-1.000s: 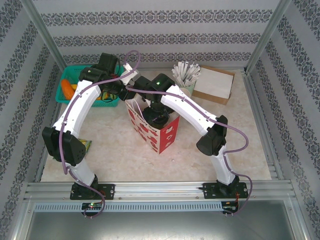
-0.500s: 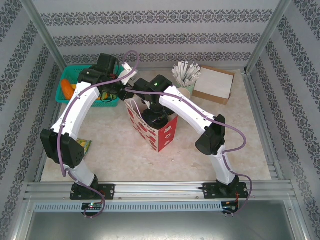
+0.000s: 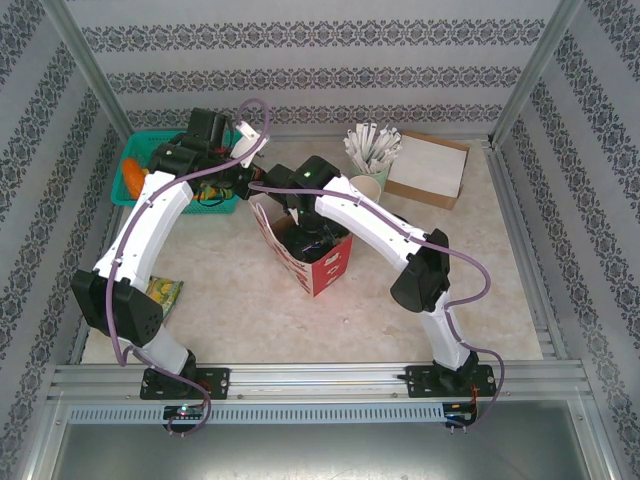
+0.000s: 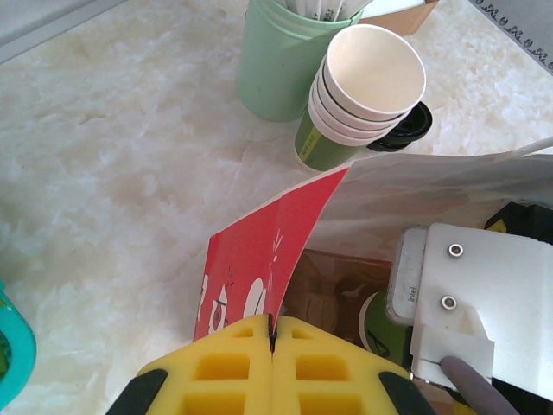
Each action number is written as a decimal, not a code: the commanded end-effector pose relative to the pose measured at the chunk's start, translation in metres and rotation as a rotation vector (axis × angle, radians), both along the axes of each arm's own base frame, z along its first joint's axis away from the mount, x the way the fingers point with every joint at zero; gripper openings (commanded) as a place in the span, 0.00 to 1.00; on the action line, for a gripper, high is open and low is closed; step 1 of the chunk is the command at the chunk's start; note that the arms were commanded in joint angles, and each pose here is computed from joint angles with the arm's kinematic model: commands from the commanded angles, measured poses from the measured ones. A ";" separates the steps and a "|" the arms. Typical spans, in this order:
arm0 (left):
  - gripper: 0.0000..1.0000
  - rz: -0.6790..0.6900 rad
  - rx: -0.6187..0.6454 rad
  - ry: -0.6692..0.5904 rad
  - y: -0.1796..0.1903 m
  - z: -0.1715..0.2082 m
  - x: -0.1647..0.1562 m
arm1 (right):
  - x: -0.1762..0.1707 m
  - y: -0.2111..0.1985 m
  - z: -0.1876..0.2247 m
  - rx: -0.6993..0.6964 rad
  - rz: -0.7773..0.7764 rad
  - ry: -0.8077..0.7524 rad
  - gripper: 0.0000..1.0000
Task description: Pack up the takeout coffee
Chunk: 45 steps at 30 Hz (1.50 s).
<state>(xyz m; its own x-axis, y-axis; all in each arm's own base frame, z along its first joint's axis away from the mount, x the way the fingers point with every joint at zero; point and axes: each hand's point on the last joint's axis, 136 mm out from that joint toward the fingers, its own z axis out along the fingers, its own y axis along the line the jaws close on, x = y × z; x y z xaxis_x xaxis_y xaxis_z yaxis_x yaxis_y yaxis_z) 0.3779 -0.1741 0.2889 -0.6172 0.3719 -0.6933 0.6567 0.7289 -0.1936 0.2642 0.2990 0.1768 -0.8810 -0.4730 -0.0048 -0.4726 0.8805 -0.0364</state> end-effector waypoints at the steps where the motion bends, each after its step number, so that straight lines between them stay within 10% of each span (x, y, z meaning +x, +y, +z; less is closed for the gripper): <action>1: 0.00 0.008 -0.048 -0.031 -0.007 0.017 -0.004 | -0.037 -0.037 0.024 -0.111 -0.050 0.088 0.66; 45: 0.00 -0.003 -0.032 -0.054 -0.005 0.014 -0.006 | -0.009 -0.033 0.015 -0.132 -0.004 0.008 0.66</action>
<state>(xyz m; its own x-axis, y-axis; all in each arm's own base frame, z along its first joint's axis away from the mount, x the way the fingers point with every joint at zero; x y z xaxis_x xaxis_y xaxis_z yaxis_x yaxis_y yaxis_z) 0.3760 -0.1742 0.2904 -0.6220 0.3471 -0.7018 0.6444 0.7361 -0.2071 0.2728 0.2939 0.1828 -0.8882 -0.4573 -0.0439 -0.4532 0.8879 -0.0790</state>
